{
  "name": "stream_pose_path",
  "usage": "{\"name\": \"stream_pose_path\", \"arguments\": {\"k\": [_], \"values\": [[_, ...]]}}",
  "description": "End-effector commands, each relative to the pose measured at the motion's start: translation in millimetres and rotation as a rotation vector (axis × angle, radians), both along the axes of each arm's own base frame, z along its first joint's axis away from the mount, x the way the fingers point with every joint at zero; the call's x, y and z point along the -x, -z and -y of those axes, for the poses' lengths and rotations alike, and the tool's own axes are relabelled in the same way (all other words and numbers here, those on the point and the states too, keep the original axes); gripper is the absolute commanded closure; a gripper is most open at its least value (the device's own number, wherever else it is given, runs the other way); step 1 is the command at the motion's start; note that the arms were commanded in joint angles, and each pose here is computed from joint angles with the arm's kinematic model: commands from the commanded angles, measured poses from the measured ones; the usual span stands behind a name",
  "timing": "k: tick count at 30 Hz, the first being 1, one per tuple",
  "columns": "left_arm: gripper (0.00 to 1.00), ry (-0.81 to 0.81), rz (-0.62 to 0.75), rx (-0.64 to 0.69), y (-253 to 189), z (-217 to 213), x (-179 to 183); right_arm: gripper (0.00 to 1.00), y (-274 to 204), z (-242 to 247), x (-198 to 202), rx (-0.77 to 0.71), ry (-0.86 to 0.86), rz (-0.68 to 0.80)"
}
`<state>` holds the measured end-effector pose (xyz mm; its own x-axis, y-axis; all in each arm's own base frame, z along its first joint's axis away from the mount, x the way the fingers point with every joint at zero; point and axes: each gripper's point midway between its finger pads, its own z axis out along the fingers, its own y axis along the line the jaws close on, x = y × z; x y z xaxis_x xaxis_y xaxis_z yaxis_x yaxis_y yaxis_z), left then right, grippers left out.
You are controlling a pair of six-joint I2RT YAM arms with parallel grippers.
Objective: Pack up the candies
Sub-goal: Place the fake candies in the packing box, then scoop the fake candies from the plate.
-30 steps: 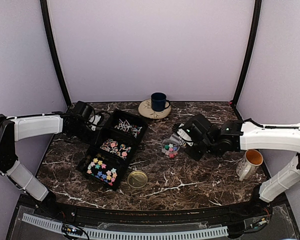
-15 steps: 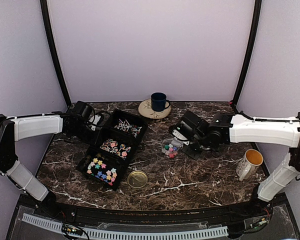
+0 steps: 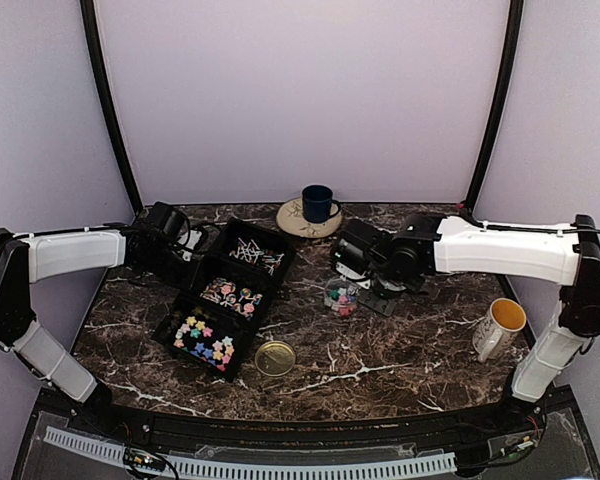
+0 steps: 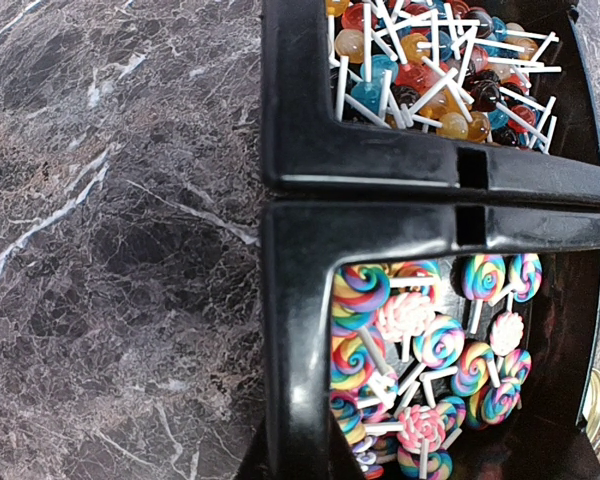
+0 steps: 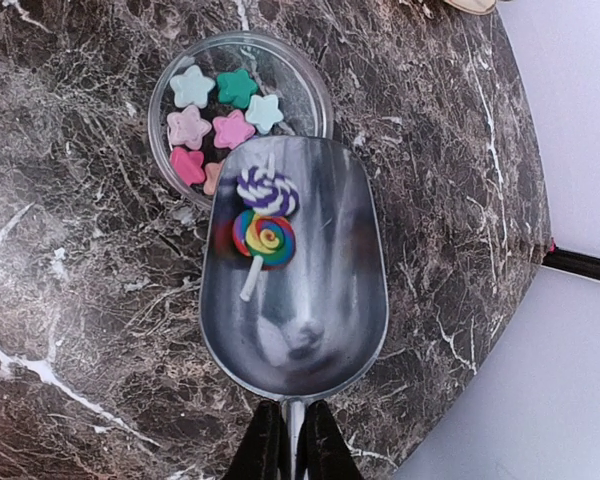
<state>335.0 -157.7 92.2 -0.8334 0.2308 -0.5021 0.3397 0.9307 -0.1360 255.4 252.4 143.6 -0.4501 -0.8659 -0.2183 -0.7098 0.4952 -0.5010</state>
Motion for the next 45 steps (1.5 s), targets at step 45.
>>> {"name": "stream_pose_path", "arguments": {"k": [45], "values": [[1.00,0.017,0.050,0.061,-27.3,17.4,-19.4,1.00,-61.7,-182.3,37.1,0.119,-0.582,0.284]]}}
